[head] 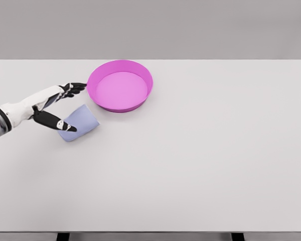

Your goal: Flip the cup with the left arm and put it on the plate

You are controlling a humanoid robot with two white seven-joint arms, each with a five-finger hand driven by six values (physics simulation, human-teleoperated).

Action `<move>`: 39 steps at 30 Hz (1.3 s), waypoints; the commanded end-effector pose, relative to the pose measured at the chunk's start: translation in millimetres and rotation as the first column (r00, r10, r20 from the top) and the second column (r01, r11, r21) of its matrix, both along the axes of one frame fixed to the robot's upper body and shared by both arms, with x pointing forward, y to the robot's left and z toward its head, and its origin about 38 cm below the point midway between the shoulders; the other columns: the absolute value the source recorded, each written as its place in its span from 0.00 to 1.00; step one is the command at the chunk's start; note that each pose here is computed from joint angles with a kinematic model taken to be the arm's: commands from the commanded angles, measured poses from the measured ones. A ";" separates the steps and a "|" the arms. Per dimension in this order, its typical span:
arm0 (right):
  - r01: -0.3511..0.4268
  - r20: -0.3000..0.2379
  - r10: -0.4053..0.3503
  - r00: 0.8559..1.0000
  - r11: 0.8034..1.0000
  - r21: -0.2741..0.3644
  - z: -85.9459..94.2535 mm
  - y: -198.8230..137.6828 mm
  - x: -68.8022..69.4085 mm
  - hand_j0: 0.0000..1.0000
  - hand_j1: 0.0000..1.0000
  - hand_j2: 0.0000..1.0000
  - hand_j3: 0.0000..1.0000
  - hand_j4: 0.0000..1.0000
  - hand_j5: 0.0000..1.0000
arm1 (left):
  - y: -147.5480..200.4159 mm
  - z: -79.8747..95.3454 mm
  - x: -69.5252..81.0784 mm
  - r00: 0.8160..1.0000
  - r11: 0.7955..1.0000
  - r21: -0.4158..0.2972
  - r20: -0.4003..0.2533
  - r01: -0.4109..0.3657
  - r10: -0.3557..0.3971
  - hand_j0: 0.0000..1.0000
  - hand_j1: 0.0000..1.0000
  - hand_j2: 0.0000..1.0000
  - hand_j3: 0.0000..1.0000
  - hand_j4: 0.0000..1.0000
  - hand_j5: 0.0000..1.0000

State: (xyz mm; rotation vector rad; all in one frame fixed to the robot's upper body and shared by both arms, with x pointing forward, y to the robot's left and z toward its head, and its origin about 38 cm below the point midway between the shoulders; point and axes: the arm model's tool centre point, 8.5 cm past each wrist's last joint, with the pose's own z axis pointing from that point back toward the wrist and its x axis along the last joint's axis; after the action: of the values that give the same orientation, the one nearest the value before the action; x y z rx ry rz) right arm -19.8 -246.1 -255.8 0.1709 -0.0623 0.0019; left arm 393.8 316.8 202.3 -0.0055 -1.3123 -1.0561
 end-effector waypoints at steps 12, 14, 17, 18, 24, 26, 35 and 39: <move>0.000 0.000 0.000 1.000 1.000 0.000 0.0 0.0 0.0 1.00 1.00 1.00 1.00 1.00 1.00 | -11.0 -11.4 -2.2 1.000 0.999 -0.046 -0.028 0.005 -0.007 1.00 1.00 1.00 1.00 1.00 1.00; -0.001 0.000 0.001 1.000 1.000 0.000 0.0 0.0 0.0 1.00 1.00 1.00 1.00 1.00 1.00 | -9.6 -11.3 -1.9 0.999 0.999 -0.047 -0.033 -0.001 -0.001 1.00 1.00 1.00 1.00 1.00 1.00; 0.000 0.000 0.000 1.000 1.000 0.000 0.0 0.0 0.0 1.00 1.00 1.00 1.00 1.00 1.00 | -9.6 -11.2 -1.8 0.999 0.999 -0.048 -0.033 -0.002 0.000 1.00 1.00 1.00 1.00 1.00 1.00; 0.000 0.000 0.000 1.000 1.000 0.000 0.0 0.0 0.0 1.00 1.00 1.00 1.00 1.00 1.00 | -8.5 -10.7 -1.1 0.999 0.999 -0.047 -0.032 -0.007 0.006 1.00 1.00 1.00 1.00 1.00 1.00; 0.000 0.000 0.000 1.000 1.000 0.000 0.0 0.0 0.0 1.00 1.00 1.00 1.00 1.00 1.00 | 11.2 -10.9 5.5 0.971 0.986 0.027 -0.170 -0.167 0.169 1.00 1.00 1.00 1.00 1.00 1.00; 0.000 0.000 0.000 1.000 1.000 0.000 0.0 0.0 0.0 1.00 1.00 1.00 1.00 1.00 1.00 | 13.2 -13.9 5.1 0.961 0.981 0.048 -0.197 -0.186 0.192 1.00 1.00 1.00 1.00 1.00 1.00; -0.001 0.000 0.001 1.000 1.000 0.000 0.0 0.0 0.0 1.00 1.00 1.00 1.00 1.00 1.00 | 3.8 -7.7 13.1 0.955 0.978 0.056 -0.212 -0.200 0.207 1.00 1.00 1.00 1.00 1.00 1.00; -0.001 0.000 0.001 1.000 1.000 0.000 0.0 0.0 0.0 1.00 1.00 1.00 1.00 1.00 1.00 | 6.1 -1.3 16.0 0.960 0.976 0.056 -0.176 -0.210 0.216 1.00 1.00 1.00 1.00 1.00 1.00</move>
State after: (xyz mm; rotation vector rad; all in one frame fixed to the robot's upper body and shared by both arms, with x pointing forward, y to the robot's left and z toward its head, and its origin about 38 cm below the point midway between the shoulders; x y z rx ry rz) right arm -19.8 -246.0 -255.8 0.1709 -0.0624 0.0016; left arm 408.5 321.8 197.8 0.0536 -1.0910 -0.8745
